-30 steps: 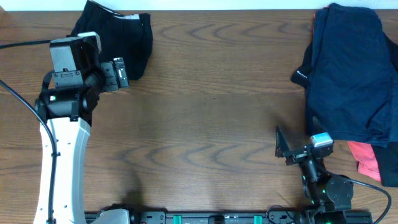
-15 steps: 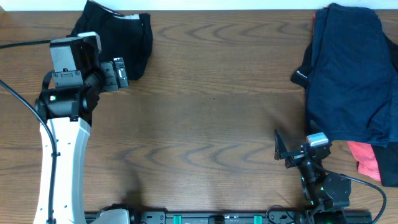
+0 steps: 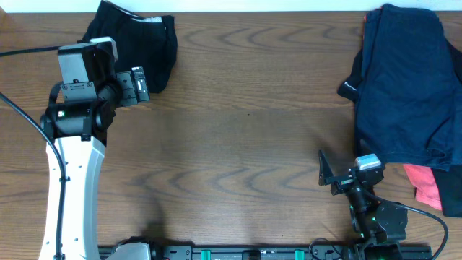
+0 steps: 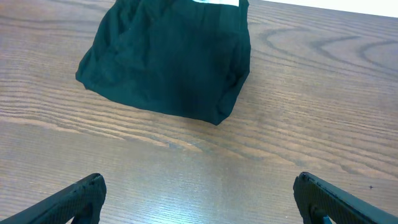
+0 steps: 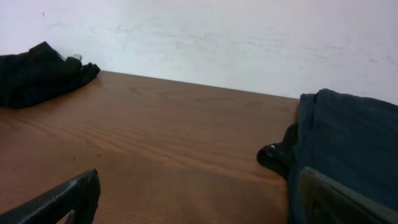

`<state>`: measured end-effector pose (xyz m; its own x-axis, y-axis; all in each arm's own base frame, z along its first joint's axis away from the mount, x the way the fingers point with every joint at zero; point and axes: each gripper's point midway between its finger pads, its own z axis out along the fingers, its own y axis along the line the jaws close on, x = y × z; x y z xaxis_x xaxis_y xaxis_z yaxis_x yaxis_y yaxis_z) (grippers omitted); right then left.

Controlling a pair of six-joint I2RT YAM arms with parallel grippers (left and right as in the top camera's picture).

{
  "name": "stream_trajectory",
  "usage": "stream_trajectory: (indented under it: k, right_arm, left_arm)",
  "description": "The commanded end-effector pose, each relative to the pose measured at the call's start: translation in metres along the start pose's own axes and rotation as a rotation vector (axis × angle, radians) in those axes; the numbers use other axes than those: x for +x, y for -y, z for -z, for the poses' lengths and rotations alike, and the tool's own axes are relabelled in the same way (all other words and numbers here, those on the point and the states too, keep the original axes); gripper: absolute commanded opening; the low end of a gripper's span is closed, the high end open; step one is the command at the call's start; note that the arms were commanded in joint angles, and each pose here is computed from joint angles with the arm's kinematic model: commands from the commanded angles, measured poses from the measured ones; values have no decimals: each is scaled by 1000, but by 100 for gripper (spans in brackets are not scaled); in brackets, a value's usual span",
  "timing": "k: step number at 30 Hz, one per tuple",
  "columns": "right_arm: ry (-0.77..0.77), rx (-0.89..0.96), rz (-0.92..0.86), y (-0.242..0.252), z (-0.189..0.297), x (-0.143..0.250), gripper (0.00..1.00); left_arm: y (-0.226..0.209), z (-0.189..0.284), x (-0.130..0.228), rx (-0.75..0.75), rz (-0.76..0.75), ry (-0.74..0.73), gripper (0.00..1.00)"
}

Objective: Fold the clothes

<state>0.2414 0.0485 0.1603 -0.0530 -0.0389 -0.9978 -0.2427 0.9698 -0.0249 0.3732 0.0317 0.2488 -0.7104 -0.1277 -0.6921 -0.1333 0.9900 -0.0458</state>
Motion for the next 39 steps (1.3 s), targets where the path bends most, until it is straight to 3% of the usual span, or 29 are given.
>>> stream_trajectory:
  k: [1, 19, 27, 34, 39]
  right_arm:
    - [2, 0, 12, 1, 0, 0, 99]
    - [2, 0, 12, 1, 0, 0, 99]
    - [2, 0, 12, 1, 0, 0, 99]
    - [2, 0, 12, 1, 0, 0, 99]
    - [1, 0, 11, 1, 0, 0, 99]
  left_arm:
    - [1, 0, -1, 6, 6, 0, 98]
    - [-5, 17, 18, -17, 5, -43, 98]
    - [17, 38, 28, 135, 17, 212, 98]
    - [18, 31, 88, 180, 65, 332, 98]
    - [16, 30, 110, 193, 75, 427, 98]
